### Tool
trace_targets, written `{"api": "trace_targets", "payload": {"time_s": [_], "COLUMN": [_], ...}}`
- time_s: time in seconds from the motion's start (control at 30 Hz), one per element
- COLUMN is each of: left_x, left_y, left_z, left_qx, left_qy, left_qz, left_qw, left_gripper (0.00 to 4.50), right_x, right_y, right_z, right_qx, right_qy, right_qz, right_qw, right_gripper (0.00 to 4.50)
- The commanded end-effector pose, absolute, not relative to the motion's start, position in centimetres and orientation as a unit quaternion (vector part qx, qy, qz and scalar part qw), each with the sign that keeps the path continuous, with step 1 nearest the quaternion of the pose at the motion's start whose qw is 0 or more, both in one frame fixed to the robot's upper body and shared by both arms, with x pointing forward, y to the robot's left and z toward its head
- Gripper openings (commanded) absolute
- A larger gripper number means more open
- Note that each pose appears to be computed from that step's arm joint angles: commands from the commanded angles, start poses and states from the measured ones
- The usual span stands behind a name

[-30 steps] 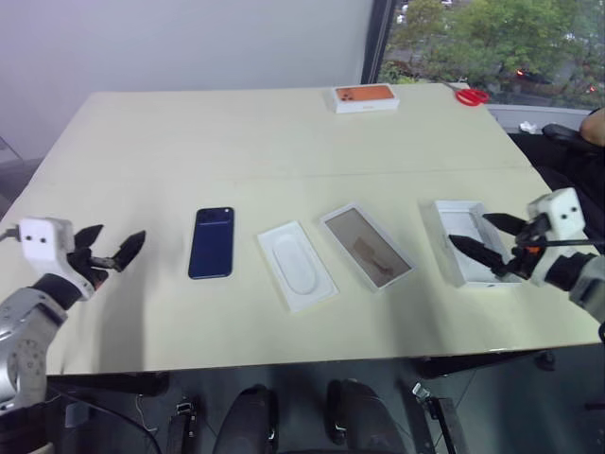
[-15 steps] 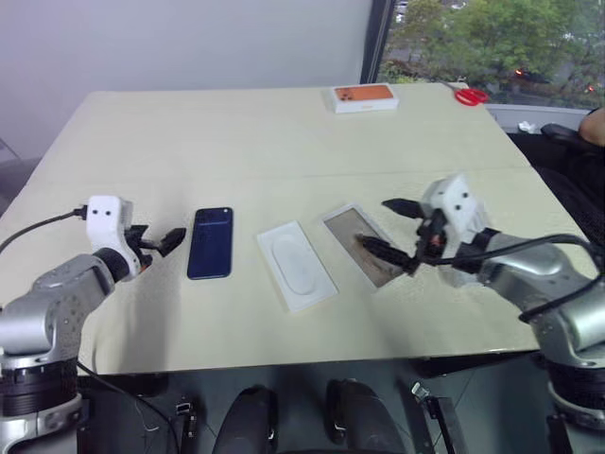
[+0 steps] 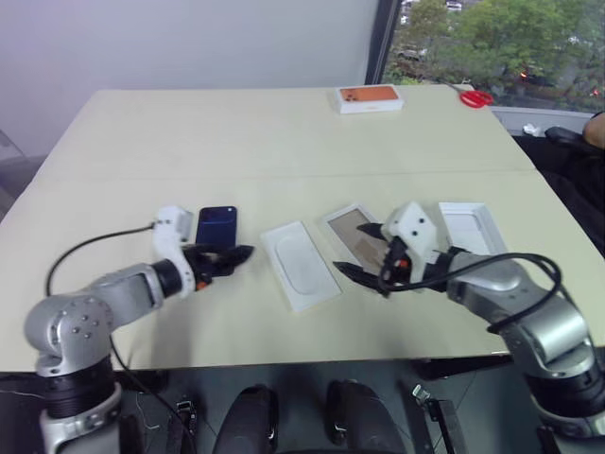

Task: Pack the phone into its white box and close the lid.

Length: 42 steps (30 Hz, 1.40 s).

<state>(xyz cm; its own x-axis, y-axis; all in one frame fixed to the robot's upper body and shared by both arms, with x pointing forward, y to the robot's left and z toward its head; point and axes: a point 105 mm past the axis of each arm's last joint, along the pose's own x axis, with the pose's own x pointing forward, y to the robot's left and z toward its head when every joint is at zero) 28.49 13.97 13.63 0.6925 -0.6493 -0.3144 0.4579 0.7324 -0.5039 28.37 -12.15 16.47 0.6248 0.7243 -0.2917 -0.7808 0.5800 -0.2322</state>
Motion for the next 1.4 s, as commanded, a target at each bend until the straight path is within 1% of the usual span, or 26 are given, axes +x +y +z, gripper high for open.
{"api": "trace_targets", "payload": {"time_s": [0.03,0.23,0.3,0.53,0.63,0.77,0.8,0.83,0.87,1.0,1.03,1.07,1.1,1.23,1.4], "left_x": [27.6,28.0,28.0,28.0,28.3,28.8,28.8,28.8,28.9,29.0,29.1,29.2,29.3,29.6,29.8], "left_y": [12.2,11.7,11.2,9.2,7.8,7.0,6.9,6.8,6.7,6.6,6.6,6.8,7.0,7.6,8.0], "left_z": [14.0,11.2,10.9,10.8,11.1,11.6,11.8,11.8,11.9,11.8,11.9,11.9,12.1,12.4,14.8], "left_qx": [-0.202,-0.230,-0.243,-0.264,-0.277,-0.283,-0.286,-0.286,-0.285,-0.292,-0.295,-0.297,-0.302,-0.317,-0.377], "left_qy": [0.251,0.299,0.306,0.318,0.321,0.320,0.319,0.320,0.320,0.321,0.319,0.318,0.314,0.303,0.252], "left_qz": [-0.315,-0.234,-0.225,-0.237,-0.255,-0.268,-0.271,-0.275,-0.278,-0.278,-0.277,-0.275,-0.273,-0.267,-0.287], "left_qw": [0.893,0.896,0.893,0.879,0.869,0.863,0.862,0.861,0.860,0.857,0.857,0.857,0.858,0.858,0.844], "left_gripper": [4.50,4.50,4.50,4.50,4.50,4.50,3.99,3.66,3.18,1.13,0.73,0.12,0.05,0.05,0.05], "right_x": [27.9,28.4,28.5,28.8,28.9,28.9,28.9,28.8,28.8,28.7,28.7,28.7,28.6,28.6,28.7], "right_y": [-13.1,-15.0,-15.4,-16.3,-16.6,-17.1,-17.2,-17.4,-17.6,-18.3,-18.3,-18.3,-18.3,-18.4,-18.7], "right_z": [18.1,18.3,18.4,18.4,18.3,18.2,18.1,18.0,18.0,17.6,17.5,17.5,17.5,17.5,17.6], "right_qx": [-0.187,-0.201,-0.205,-0.213,-0.216,-0.214,-0.213,-0.212,-0.211,-0.210,-0.210,-0.210,-0.210,-0.209,-0.210], "right_qy": [0.056,0.062,0.064,0.067,0.069,0.074,0.075,0.078,0.080,0.087,0.088,0.088,0.088,0.088,0.089], "right_qz": [0.434,0.425,0.424,0.415,0.411,0.400,0.397,0.394,0.392,0.380,0.380,0.380,0.379,0.377,0.373], "right_qw": [0.879,0.881,0.880,0.882,0.883,0.888,0.889,0.891,0.892,0.896,0.896,0.897,0.897,0.898,0.899], "right_gripper": [4.47,4.47,4.47,4.47,4.47,4.47,4.50,4.50,4.50,4.50,4.50,4.50,4.50,4.50,4.50]}}
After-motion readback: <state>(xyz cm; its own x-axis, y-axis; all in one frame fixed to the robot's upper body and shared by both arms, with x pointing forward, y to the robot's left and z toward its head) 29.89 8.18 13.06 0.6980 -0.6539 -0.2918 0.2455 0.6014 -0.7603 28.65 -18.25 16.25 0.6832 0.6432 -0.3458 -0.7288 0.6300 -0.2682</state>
